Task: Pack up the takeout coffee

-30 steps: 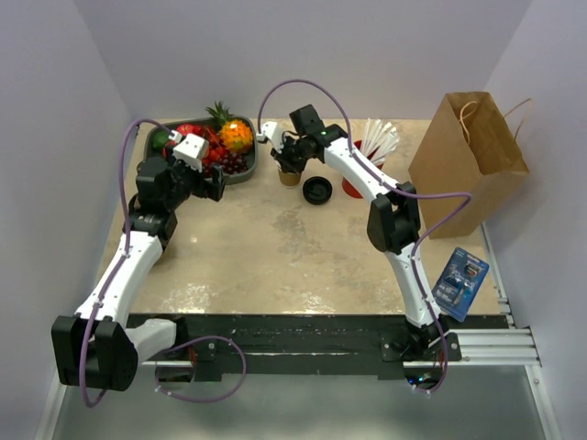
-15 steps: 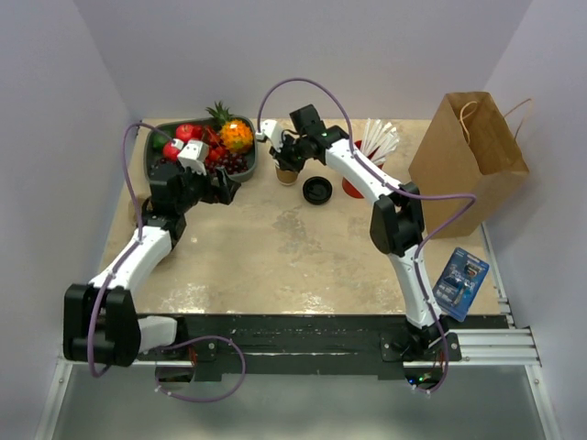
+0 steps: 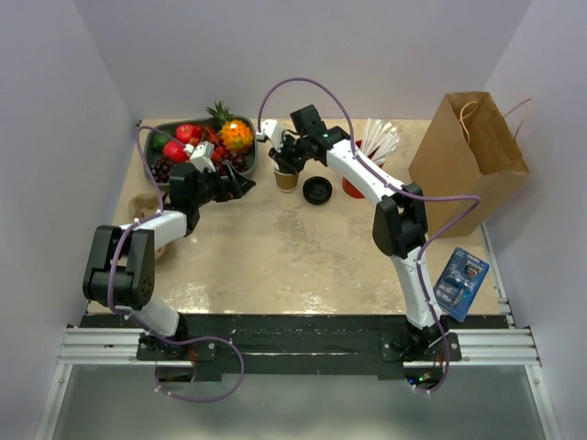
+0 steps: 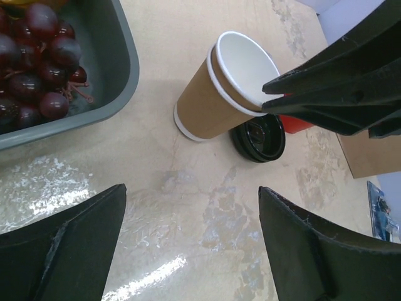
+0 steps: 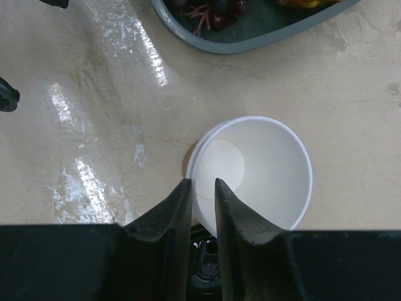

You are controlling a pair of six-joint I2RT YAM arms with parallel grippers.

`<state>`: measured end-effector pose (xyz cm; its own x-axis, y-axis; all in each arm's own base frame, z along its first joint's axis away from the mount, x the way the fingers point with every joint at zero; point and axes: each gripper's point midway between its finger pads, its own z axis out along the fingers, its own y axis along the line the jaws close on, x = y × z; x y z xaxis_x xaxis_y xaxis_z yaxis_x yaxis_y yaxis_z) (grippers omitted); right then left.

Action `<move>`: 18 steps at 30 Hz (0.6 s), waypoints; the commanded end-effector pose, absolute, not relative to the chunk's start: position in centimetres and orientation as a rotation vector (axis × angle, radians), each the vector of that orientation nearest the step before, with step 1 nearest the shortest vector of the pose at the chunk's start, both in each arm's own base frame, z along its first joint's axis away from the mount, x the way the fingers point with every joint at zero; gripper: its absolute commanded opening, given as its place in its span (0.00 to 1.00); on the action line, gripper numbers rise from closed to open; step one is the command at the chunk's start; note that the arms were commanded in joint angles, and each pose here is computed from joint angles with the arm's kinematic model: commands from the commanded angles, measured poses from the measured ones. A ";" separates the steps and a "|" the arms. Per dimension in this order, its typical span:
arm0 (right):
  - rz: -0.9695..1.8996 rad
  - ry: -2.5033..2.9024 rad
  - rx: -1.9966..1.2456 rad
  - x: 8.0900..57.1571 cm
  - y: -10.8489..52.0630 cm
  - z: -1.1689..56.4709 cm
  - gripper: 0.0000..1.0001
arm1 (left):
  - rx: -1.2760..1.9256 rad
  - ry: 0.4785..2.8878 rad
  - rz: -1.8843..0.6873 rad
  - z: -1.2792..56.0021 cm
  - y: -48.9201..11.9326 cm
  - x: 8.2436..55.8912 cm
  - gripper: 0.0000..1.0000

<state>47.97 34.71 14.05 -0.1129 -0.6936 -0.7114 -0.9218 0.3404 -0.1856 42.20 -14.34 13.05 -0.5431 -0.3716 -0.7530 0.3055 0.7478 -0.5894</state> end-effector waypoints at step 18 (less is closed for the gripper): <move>0.489 1.818 -1.414 46.7 36.5 16.6 0.42 | 0.035 1.843 -0.869 16.6 -15.6 43.4 0.90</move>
